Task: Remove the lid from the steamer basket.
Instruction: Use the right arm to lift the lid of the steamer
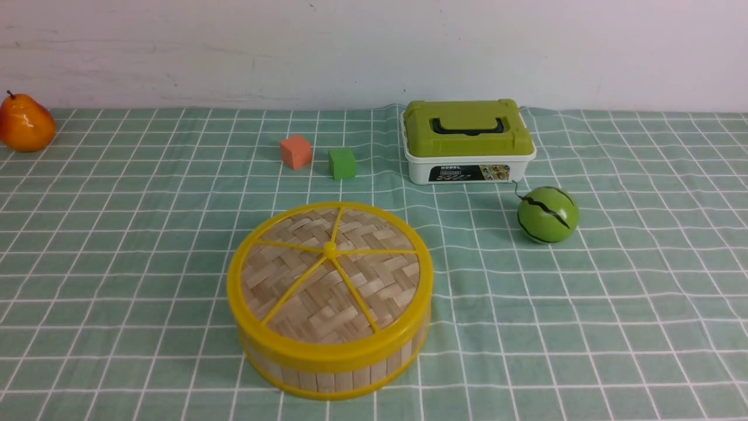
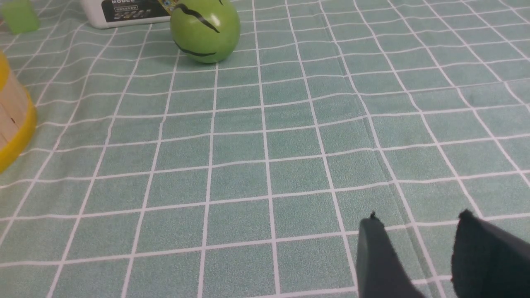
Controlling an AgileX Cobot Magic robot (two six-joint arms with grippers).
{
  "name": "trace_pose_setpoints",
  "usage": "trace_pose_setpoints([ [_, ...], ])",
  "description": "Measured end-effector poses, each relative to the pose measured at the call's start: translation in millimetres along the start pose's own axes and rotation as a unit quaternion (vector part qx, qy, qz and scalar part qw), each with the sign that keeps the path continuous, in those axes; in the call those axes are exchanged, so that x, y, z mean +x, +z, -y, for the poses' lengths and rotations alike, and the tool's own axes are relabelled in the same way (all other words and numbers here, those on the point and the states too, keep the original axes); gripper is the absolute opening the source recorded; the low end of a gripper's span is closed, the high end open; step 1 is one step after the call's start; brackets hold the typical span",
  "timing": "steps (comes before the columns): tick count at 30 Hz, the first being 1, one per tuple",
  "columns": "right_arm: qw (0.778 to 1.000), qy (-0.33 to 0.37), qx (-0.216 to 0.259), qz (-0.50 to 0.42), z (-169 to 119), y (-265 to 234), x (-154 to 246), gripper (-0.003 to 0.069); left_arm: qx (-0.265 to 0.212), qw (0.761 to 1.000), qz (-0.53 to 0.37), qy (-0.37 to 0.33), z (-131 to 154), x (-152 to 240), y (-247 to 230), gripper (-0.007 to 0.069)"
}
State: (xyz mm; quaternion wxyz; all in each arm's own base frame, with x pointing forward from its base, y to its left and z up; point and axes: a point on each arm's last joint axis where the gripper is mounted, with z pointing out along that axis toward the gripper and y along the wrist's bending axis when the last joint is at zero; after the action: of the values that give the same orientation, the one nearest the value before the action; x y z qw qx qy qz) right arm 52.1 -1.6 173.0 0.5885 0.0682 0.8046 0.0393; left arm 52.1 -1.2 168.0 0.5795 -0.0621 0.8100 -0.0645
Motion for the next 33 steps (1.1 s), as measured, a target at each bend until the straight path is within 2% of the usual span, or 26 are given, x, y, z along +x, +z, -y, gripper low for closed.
trace_pose_setpoints([
  [20,1.0,0.0,0.0,0.0,0,0,0,0.0241,0.0,1.0,0.0,0.0,0,0,0,0.0239],
  [22,1.0,0.011,-0.004,-0.001,-1,0,0,0.0241,0.0,1.0,0.0,0.0,0,0,0,0.0239],
  [24,0.998,0.057,-0.016,-0.003,-3,0,0,0.0241,0.0,1.0,0.0,0.0,0,0,0,0.0239],
  [26,0.982,0.184,-0.048,-0.012,-9,0,1,0.0241,0.0,1.0,0.0,0.0,0,0,0,0.0239],
  [27,0.966,0.252,-0.064,-0.019,-12,-1,0,0.0241,0.0,1.0,0.0,0.0,0,0,0,0.0239],
  [29,0.916,0.387,-0.094,-0.038,-18,-1,1,0.0241,0.0,1.0,0.0,0.0,0,0,0,0.0239],
  [31,0.867,0.482,-0.113,-0.053,-22,-2,0,0.0241,0.0,1.0,0.0,0.0,0,0,0,0.0239],
  [32,0.851,0.509,-0.119,-0.058,-24,-2,0,0.0241,0.0,1.0,0.0,0.0,0,0,0,0.0239],
  [33,0.844,0.519,-0.122,-0.059,-24,-2,-1,0.0241,0.0,1.0,0.0,0.0,0,0,0,0.0239],
])
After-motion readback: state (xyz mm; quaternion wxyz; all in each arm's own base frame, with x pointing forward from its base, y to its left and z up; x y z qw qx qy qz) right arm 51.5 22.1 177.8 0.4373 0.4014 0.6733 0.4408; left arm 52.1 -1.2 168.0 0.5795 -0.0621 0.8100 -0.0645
